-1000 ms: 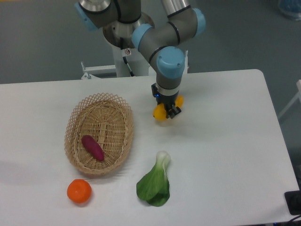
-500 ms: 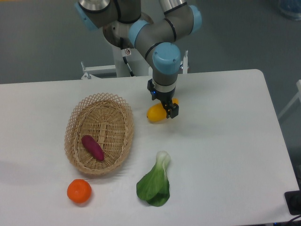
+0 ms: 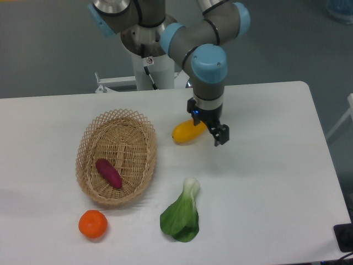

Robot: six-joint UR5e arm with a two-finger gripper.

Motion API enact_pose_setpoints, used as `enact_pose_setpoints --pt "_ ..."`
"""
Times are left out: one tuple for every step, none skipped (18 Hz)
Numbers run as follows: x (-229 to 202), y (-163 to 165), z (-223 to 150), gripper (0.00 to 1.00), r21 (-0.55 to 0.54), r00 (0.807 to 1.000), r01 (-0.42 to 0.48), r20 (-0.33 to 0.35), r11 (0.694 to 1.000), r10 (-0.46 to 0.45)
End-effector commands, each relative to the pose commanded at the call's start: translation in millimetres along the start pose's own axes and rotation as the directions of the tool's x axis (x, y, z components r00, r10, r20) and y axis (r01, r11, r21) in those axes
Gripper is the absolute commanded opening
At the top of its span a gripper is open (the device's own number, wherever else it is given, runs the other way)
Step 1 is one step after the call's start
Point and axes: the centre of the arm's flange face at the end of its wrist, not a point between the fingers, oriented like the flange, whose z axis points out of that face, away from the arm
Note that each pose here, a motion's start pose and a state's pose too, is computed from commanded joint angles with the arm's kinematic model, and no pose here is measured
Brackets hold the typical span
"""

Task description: Place the mango on the table

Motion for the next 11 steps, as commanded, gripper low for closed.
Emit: enact_pose_setpoints --pt "-7.6 0.1 -2.8 1.0 0.001 1.0 0.002 0.011 1.0 -0.002" --pt "-15.5 -1.2 -4.5 1.0 0.007 1.0 0.002 0.019 1.0 -0.002" --pt "-21.9 -1.3 -6.0 1.0 0.01 1.0 0.002 0.027 1.0 -0.003" --pt "-28.6 -2.2 -7.2 1.0 0.013 0.999 0.003 0.034 1.0 -0.003" --pt "-34.7 -3.0 -7.9 1.0 0.015 0.999 0.004 0.04 1.0 -0.005" --pt "-40.1 -3.6 -8.6 1.0 0.015 0.999 0.004 0.044 1.0 -0.005" --pt "-44.8 -4.1 -8.5 1.0 0.016 0.999 0.004 0.046 1.0 -0.005" --pt "-50.0 -1.2 -8.2 1.0 0.016 0.999 0.01 0.046 1.0 -0.011" --pt "-54.7 1.1 -6.9 1.0 0.015 0.999 0.015 0.043 1.0 -0.015" --pt "-59.9 2.3 -7.7 1.0 0.016 0.999 0.018 0.042 1.0 -0.018" --pt "-65.4 1.8 -8.8 1.0 0.016 0.999 0.018 0.038 1.0 -0.018"
